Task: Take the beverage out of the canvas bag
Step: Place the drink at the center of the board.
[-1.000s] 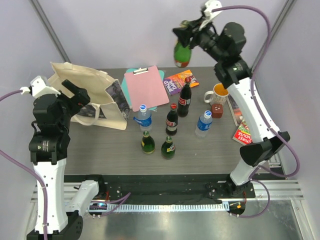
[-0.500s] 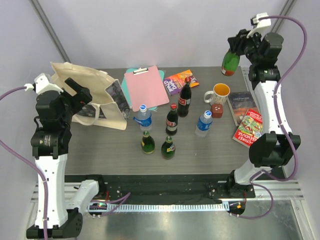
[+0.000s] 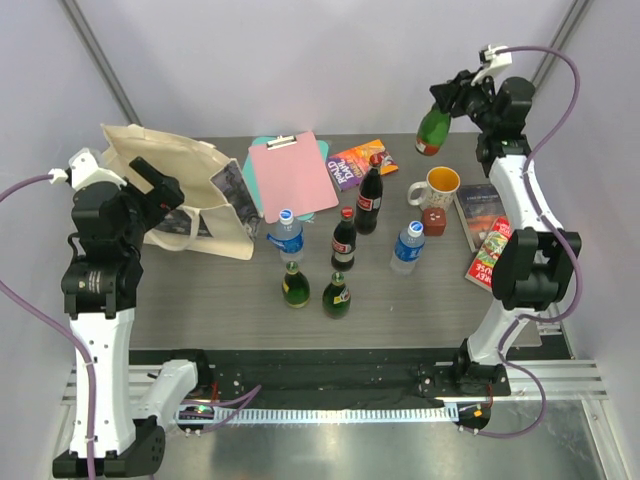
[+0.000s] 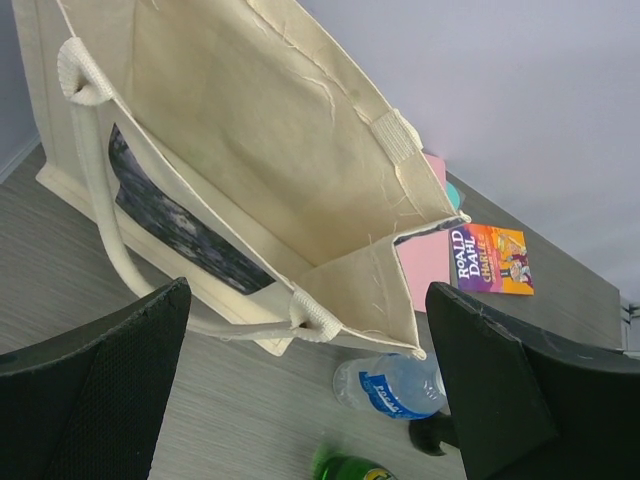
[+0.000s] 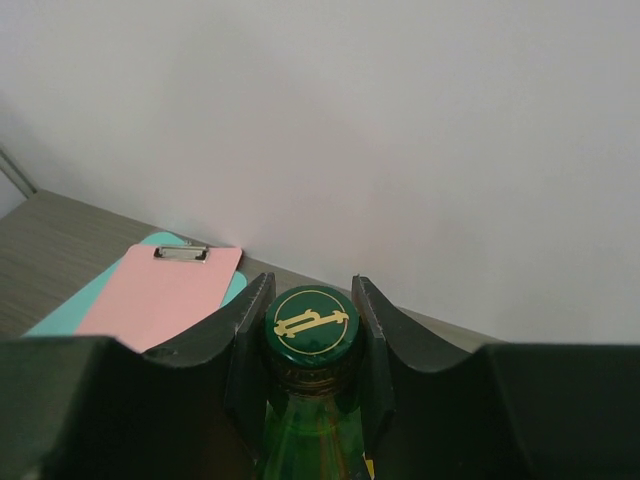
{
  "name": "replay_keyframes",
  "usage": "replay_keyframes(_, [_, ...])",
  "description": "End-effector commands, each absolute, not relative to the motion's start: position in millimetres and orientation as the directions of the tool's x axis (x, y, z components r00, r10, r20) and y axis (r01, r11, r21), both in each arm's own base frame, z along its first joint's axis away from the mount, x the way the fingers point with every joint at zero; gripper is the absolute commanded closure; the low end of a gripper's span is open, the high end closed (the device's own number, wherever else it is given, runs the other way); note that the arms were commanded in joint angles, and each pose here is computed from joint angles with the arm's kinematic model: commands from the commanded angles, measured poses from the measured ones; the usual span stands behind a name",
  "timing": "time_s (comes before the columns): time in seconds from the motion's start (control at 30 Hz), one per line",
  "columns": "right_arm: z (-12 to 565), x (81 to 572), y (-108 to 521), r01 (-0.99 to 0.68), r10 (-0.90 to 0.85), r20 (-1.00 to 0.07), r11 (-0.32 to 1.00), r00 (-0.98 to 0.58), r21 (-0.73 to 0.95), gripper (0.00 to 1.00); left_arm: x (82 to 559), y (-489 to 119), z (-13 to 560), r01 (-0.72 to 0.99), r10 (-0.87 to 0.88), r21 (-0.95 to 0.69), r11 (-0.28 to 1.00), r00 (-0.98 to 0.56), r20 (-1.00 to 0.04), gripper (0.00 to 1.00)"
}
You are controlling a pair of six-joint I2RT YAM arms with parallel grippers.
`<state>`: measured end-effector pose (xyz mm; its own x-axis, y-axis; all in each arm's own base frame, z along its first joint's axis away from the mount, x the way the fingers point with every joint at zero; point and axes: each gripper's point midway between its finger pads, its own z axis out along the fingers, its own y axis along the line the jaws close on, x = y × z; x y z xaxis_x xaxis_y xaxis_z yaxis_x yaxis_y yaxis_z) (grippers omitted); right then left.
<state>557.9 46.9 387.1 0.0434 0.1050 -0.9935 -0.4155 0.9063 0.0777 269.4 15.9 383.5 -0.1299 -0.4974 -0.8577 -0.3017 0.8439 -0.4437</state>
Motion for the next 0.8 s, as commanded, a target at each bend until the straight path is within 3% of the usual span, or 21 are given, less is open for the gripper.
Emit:
replay_keyframes(0.0, [454.1,546.5,70.6,-0.509,0.15,-0.942,0.86,0.299,-0.025,0.99,267.7,17.0,390.0,-0.302,-0.507,-0.458,0.836,-0.103,-0.856,0.0])
replay_keyframes(0.77, [348.1,579.5,136.8,-0.624,0.092,-0.975,0.78,0.204,-0.057,0.99,270.2,15.1,387.0,-0.306,-0.526,-0.475,0.825,-0.111,-0.843,0.0])
